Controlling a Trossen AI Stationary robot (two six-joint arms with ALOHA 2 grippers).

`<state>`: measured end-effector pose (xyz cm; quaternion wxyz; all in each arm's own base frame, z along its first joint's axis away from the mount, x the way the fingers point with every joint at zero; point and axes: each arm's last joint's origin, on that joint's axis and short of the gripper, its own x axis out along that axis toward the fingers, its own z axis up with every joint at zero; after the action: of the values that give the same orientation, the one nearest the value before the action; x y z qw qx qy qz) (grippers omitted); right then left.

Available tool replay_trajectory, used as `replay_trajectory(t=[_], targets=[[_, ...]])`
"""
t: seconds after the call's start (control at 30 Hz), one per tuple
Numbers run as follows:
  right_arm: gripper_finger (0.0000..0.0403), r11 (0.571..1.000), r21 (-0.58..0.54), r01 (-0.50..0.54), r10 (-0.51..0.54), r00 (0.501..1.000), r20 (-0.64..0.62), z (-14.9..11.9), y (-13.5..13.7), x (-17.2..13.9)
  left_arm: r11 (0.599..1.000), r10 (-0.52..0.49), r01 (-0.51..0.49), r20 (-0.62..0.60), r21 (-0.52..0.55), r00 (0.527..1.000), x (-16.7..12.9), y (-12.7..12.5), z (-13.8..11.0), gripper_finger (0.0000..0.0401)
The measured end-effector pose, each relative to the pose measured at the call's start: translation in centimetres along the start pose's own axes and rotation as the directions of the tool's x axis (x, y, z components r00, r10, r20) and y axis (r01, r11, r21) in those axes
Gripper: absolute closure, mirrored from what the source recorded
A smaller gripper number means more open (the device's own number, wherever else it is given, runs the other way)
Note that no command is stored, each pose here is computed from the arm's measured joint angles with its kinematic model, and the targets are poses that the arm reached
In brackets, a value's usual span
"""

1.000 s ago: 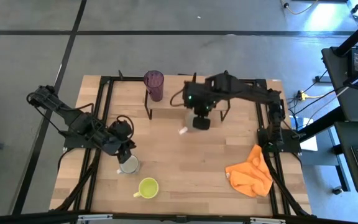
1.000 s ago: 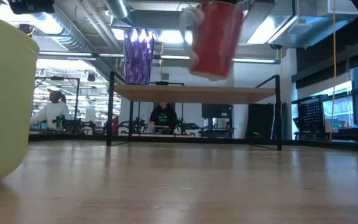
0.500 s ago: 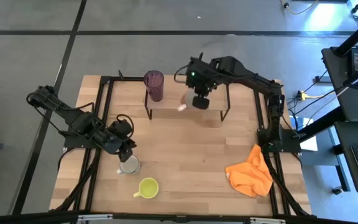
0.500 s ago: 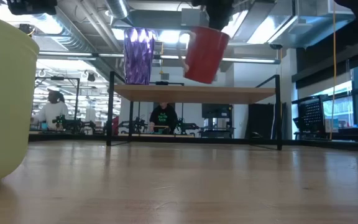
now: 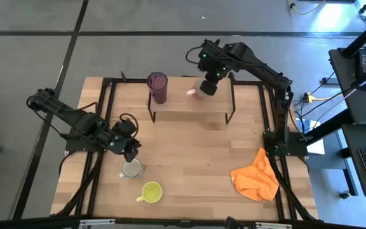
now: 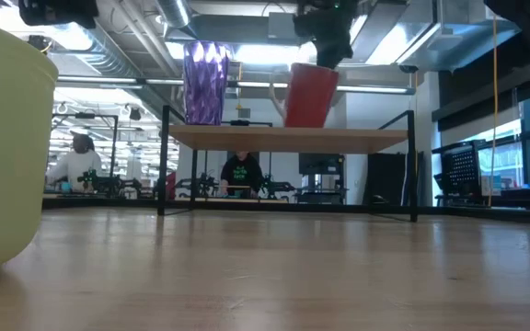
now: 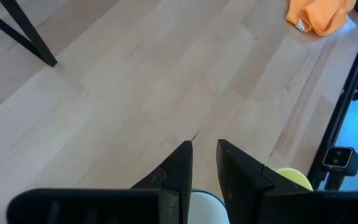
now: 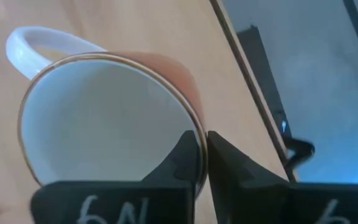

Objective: Stack small to large cups/mugs on shelf
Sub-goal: Put the orange mug on the shelf

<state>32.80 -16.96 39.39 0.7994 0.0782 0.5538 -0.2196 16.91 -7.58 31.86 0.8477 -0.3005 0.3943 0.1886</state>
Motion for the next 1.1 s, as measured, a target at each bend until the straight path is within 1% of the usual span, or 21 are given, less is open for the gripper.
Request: replay_trajectory(t=[0.07, 0.17, 0.4, 0.5, 0.73, 1.1], targets=[[0.0379, 1.000, 0.024, 0.000, 0.001, 0.999, -0.034, -0.36, -0.59, 0.06, 1.000, 0.003, -0.003, 0.002, -0.003, 1.000, 0.04, 0.05, 0.09, 0.0334], [0.0379, 0.998, 0.055, -0.036, 0.039, 0.998, -0.051, -0.58, -1.11, 0.11, 1.000, 0.008, -0.008, 0.005, -0.010, 1.000, 0.10, 0.14, 0.24, 0.0334], [0.0377, 0.993, 0.062, -0.098, 0.101, 0.993, -0.060, -0.70, -0.87, 0.08, 1.000, 0.010, -0.010, 0.006, -0.012, 1.000, 0.12, 0.17, 0.29, 0.0334], [0.0373, 0.993, 0.078, -0.093, 0.098, 0.993, -0.058, -0.68, -0.89, 0.09, 1.000, 0.006, -0.006, -0.001, -0.012, 1.000, 0.12, 0.16, 0.27, 0.0334], [0.0348, 0.992, 0.081, -0.096, 0.100, 0.994, -0.051, -0.65, -0.89, 0.02, 1.000, 0.006, -0.006, -0.002, -0.012, 1.000, 0.11, 0.15, 0.27, 0.0334], [0.0344, 0.994, 0.073, -0.085, 0.087, 0.996, -0.015, -0.30, -0.97, 0.04, 1.000, 0.004, -0.004, -0.004, -0.012, 1.000, 0.11, 0.15, 0.26, 0.0334]])
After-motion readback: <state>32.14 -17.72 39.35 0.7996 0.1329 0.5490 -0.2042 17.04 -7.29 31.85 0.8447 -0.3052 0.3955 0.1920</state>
